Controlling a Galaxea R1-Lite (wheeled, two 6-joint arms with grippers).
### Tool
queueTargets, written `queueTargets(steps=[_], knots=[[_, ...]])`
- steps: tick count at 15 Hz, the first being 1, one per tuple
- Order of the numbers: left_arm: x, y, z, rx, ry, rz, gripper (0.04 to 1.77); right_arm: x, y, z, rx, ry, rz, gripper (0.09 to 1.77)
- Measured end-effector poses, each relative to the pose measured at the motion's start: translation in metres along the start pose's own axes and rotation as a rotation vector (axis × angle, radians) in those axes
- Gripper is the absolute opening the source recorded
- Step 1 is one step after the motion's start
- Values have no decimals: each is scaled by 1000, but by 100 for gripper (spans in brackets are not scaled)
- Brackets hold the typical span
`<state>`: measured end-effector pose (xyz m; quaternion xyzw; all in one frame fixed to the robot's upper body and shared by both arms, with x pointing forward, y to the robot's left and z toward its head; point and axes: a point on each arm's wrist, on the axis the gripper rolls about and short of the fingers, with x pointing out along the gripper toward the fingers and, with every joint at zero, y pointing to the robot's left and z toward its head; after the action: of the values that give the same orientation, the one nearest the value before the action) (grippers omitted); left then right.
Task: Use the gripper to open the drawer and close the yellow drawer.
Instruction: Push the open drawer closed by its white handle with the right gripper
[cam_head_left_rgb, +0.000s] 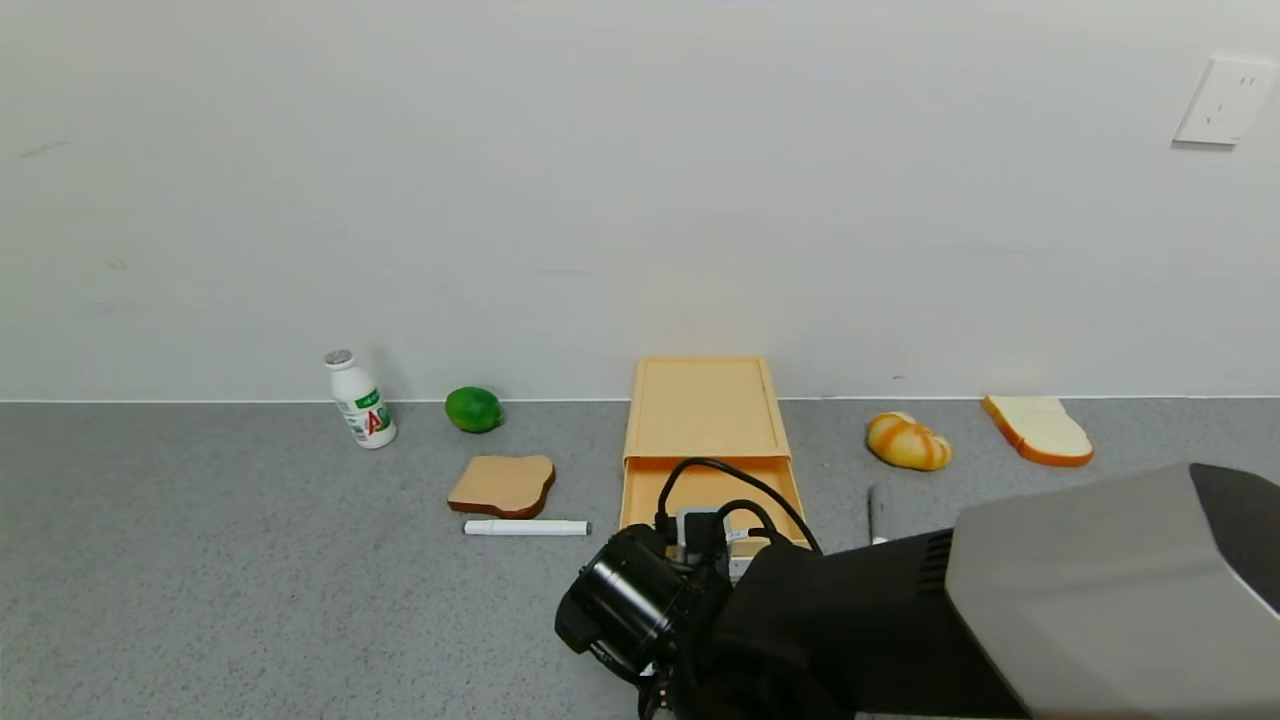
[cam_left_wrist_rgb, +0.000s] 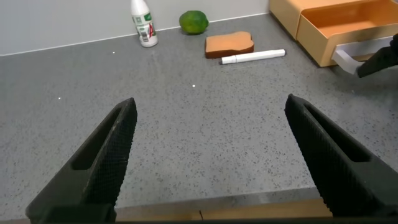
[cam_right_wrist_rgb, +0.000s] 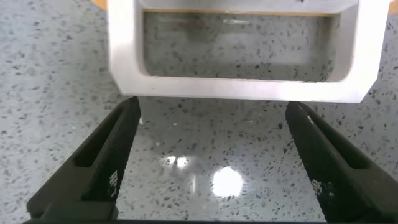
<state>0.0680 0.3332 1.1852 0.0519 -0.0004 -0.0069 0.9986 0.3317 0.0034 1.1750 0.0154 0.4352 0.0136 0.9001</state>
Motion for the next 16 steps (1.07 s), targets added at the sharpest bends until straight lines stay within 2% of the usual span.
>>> queueTargets(steps=[9,16], knots=[[0,0,0,0,0,0,172,14,-2,21,-3,-49,29,171],[0,0,0,0,0,0,172,33,-3,49,5,-80,38,171]])
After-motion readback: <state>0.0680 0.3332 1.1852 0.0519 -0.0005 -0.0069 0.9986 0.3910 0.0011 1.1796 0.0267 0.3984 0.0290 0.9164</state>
